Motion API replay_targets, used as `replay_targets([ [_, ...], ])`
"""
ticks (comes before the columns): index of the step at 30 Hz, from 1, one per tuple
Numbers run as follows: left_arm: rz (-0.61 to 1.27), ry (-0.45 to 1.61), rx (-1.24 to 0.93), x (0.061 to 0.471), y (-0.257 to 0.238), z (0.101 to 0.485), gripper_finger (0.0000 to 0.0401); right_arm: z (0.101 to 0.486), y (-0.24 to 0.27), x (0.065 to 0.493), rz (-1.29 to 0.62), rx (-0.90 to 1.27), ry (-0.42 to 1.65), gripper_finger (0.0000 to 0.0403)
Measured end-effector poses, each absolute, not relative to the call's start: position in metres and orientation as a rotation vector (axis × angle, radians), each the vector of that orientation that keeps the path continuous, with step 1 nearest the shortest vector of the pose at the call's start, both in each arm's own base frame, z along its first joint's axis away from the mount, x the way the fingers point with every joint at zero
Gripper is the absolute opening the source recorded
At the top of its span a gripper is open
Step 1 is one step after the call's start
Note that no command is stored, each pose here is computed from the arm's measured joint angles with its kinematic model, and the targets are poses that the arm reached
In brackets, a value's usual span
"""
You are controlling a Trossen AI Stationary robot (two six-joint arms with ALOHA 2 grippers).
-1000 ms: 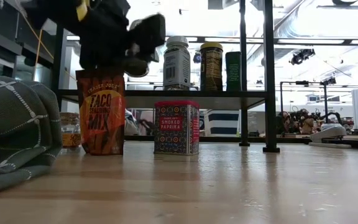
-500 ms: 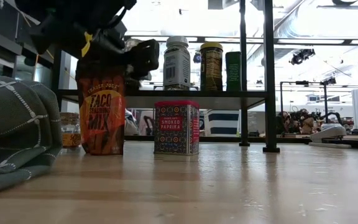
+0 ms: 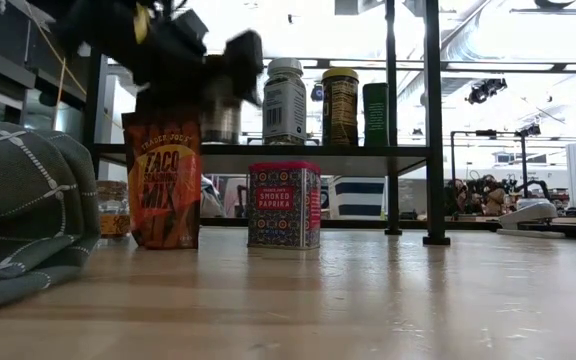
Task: Shelf spices
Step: Put the gold seasoning bottle on the shelf, then put the red seasoning can on the shelf
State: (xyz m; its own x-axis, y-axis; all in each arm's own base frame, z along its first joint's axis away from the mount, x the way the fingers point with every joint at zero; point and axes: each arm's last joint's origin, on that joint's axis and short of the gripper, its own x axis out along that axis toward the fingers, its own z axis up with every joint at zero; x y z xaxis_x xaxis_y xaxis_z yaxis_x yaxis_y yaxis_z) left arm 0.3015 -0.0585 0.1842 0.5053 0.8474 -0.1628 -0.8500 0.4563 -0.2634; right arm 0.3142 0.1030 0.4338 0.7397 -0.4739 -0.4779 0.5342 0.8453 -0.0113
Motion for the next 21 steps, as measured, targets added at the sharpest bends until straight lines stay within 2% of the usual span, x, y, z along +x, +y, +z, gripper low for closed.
replay_targets([
  [13,0.985,-0.009,-0.21,0.267,-0.047,0.265,0.0369,0.444,0.094,0.306,-0.534,0.151,0.468,0.0373],
  [17,0.734,0.019,-0.208,0.254,-0.054,0.288,0.037,0.442,0.095,0.306,-0.488,0.105,0.508,0.0373],
  [21,0.461,0.029,-0.347,0.23,-0.071,0.314,0.037,0.441,0.1,0.3,-0.427,0.132,0.562,0.0373],
])
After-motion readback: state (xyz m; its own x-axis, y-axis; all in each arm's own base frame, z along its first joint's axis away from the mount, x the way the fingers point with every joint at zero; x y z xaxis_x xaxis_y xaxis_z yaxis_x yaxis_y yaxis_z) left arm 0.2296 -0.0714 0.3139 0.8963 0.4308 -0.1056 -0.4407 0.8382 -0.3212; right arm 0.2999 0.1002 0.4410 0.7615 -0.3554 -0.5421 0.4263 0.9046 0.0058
